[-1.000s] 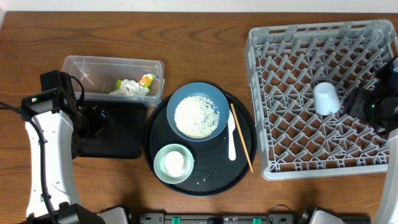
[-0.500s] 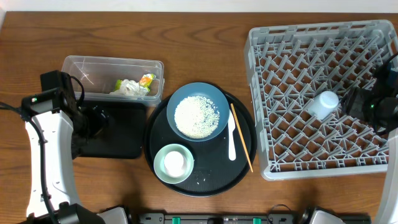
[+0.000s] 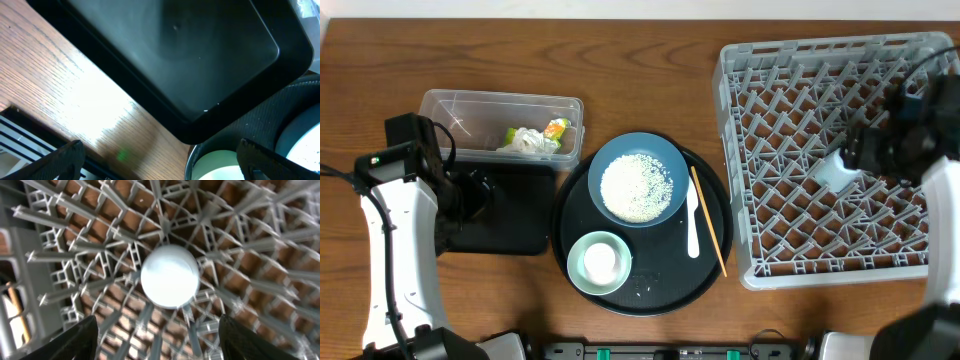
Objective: Sort waste into correct bins and load items into the dishwasher rack
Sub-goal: 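Set the white cup down in the rack and open right gripper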
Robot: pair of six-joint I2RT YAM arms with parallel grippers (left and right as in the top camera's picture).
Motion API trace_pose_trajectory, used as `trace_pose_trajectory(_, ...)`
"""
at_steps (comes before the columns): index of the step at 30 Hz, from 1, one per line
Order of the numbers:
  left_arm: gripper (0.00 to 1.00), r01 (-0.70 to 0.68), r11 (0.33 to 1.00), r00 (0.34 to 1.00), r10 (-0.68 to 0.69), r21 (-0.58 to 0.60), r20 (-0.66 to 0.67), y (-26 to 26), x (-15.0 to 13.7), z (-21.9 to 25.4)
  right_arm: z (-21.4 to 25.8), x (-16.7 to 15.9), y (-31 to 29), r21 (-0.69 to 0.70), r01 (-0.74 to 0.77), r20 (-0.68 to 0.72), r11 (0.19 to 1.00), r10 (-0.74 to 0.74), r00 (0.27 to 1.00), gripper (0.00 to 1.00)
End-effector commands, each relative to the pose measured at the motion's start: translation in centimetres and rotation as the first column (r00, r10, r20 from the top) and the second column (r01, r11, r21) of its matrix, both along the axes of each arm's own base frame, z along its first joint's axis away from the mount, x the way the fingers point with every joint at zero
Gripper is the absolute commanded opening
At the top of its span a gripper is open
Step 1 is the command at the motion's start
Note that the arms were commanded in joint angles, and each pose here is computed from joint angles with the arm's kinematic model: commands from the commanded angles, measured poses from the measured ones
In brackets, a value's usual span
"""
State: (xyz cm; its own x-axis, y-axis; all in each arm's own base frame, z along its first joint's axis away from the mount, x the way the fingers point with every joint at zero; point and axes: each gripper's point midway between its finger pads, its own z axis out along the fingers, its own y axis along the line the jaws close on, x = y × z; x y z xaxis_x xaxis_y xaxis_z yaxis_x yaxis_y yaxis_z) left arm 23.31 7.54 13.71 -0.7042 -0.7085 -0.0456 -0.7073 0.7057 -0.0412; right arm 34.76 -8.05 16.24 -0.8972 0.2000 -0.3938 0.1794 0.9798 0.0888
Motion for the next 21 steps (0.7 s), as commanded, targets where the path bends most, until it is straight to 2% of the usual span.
trace_pose_trajectory(1,0.98,-0.016,1.0,1.0,0.016,0.002,-0.018,0.1,-0.3,-0.3,-0.8,1.5,0.0,-0.016,-0.024,0.001,1.0,0.024,1.0,0.72)
trace_pose_trajectory(9,0.98,-0.016,1.0,1.0,0.016,0.002,-0.018,0.1,-0.3,-0.3,-4.7,2.9,-0.9,-0.03,-0.005,-0.072,1.0,0.003,0.997,0.73)
trace_pose_trajectory(19,0.98,-0.016,1.0,1.0,0.016,0.002,-0.017,0.1,-0.3,-0.3,-8.4,3.0,-0.8,-0.005,0.003,-0.16,1.0,-0.004,0.987,0.74)
trace_pose_trajectory(21,0.98,-0.017,1.0,1.0,0.017,0.002,-0.017,0.1,-0.3,-0.3,-8.6,2.9,-0.8,-0.004,0.004,-0.167,1.0,-0.004,0.986,0.71)
